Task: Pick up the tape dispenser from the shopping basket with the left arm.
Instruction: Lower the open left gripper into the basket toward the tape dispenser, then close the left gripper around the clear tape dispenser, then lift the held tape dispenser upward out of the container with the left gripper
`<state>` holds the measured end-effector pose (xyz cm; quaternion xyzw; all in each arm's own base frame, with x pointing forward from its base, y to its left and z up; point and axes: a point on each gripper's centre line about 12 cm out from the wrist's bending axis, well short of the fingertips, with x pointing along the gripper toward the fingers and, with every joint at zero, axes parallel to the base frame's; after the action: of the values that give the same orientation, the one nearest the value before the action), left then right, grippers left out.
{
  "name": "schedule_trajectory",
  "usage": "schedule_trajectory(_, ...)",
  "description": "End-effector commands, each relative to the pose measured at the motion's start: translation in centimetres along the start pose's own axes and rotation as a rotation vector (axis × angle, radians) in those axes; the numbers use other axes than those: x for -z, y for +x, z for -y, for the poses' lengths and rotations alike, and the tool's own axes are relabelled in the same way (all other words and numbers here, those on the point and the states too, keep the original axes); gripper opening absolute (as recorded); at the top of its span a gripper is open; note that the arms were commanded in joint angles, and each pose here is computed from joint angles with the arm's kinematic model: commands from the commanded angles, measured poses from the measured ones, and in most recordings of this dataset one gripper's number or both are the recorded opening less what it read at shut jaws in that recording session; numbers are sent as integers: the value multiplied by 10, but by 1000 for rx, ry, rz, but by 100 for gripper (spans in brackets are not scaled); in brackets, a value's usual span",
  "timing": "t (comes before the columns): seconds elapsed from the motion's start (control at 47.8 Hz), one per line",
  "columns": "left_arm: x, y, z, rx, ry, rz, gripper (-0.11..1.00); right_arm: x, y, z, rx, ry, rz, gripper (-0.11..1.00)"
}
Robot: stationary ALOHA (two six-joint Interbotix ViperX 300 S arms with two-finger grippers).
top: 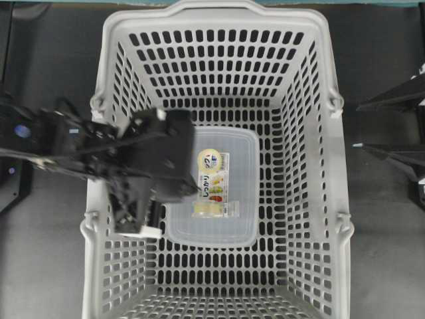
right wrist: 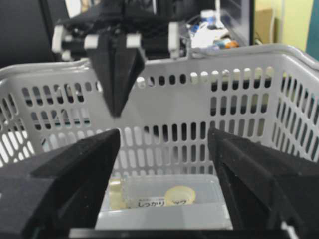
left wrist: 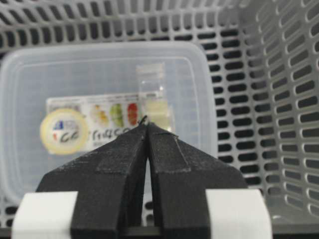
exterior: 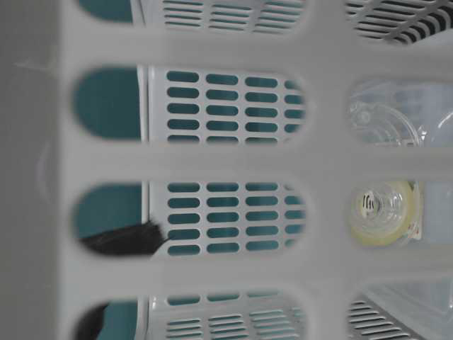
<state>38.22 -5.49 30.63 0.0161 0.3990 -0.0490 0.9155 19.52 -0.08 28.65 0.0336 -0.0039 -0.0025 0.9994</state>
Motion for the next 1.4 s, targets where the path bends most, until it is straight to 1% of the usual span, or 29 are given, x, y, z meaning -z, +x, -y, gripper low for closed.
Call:
schedule_trajectory(0.0,-11,-1,4,5,5,22,1,-6,1,0,1,1,17,68)
schedule_trajectory(0.063,-9,6,6,7,-2,2,2,-7,1,0,1,1,19,68)
schedule_trajectory(0.084,-9,8,6,7,-5,-3,5,-6,1,0,3,0,17,68)
schedule_trajectory(0.146,-7,13,7,7,-19,-25,19,-5,1,0,3,0,16,68)
schedule_trajectory(0.251,-3,24,13,14,-32,-57,51,-5,1,0,3,0,14,68)
schedule_trajectory(0.356,3,40,14,9,-48,-95,80,-4,1,0,3,-2,14,68)
schedule_trajectory(0.418,7,50,14,8,-53,-120,89,-4,0,0,3,-2,13,68)
schedule_trajectory(0.46,11,56,14,6,-52,-138,91,-2,0,1,3,-3,9,68)
schedule_trajectory(0.649,36,92,14,-4,-53,-242,88,-1,0,1,3,-3,6,68)
schedule_trajectory(0.691,39,96,14,-5,-52,-250,88,-1,0,1,4,-2,5,68)
schedule_trajectory(0.774,36,99,14,-3,-40,-245,86,-1,0,1,4,0,6,68)
schedule_trajectory(0.837,32,98,14,-3,-37,-239,79,-1,0,1,3,-2,6,68)
schedule_trajectory(0.9,25,91,14,-2,-37,-224,65,-1,-1,1,3,-2,6,68)
schedule_trajectory(0.963,17,82,14,-2,-36,-208,45,-1,-1,1,3,-2,8,68)
schedule_trajectory(1.025,7,70,14,-2,-36,-194,28,-1,-1,1,3,0,9,68)
schedule_trajectory(1.193,-34,18,11,-8,-48,-166,28,-1,-2,1,3,0,11,68)
schedule_trajectory(1.318,-69,-31,8,-15,-61,-141,28,0,-2,1,3,0,9,68)
schedule_trajectory(1.381,-78,-45,7,-18,-65,-150,28,0,-2,1,3,0,9,68)
